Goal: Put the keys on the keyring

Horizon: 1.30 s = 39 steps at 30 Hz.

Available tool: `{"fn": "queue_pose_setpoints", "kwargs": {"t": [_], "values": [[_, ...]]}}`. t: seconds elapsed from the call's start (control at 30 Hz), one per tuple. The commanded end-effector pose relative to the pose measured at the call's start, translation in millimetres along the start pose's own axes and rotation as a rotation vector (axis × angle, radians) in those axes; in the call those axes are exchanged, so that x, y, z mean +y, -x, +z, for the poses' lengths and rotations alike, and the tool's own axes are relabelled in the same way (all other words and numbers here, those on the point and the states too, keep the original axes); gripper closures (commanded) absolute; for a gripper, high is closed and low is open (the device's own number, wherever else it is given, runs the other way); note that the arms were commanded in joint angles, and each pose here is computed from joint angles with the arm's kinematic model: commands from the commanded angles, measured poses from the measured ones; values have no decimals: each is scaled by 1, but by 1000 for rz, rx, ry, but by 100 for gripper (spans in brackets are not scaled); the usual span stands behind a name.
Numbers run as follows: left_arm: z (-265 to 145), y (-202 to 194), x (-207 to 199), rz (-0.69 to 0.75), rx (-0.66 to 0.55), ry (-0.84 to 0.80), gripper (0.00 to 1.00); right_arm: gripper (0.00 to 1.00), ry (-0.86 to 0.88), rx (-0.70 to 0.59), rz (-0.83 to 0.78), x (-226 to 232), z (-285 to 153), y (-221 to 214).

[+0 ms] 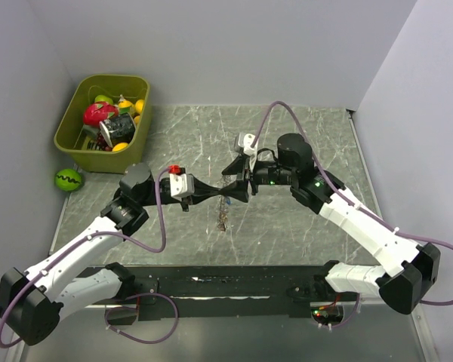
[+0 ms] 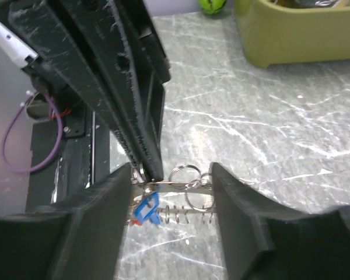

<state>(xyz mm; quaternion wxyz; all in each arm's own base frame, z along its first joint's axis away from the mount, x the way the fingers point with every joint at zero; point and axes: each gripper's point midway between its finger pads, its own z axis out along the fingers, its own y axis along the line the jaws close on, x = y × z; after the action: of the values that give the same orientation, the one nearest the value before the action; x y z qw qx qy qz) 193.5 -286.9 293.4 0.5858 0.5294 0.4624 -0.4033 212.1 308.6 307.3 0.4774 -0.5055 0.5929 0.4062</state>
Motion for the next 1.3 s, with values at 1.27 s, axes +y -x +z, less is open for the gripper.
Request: {"fn": "queue_pose_setpoints", "kwargs": {"t": [1.27], "values": [[-4,49,-11,140,-219,-19,99,61,148,-178,-51,34,-29,33]]}}
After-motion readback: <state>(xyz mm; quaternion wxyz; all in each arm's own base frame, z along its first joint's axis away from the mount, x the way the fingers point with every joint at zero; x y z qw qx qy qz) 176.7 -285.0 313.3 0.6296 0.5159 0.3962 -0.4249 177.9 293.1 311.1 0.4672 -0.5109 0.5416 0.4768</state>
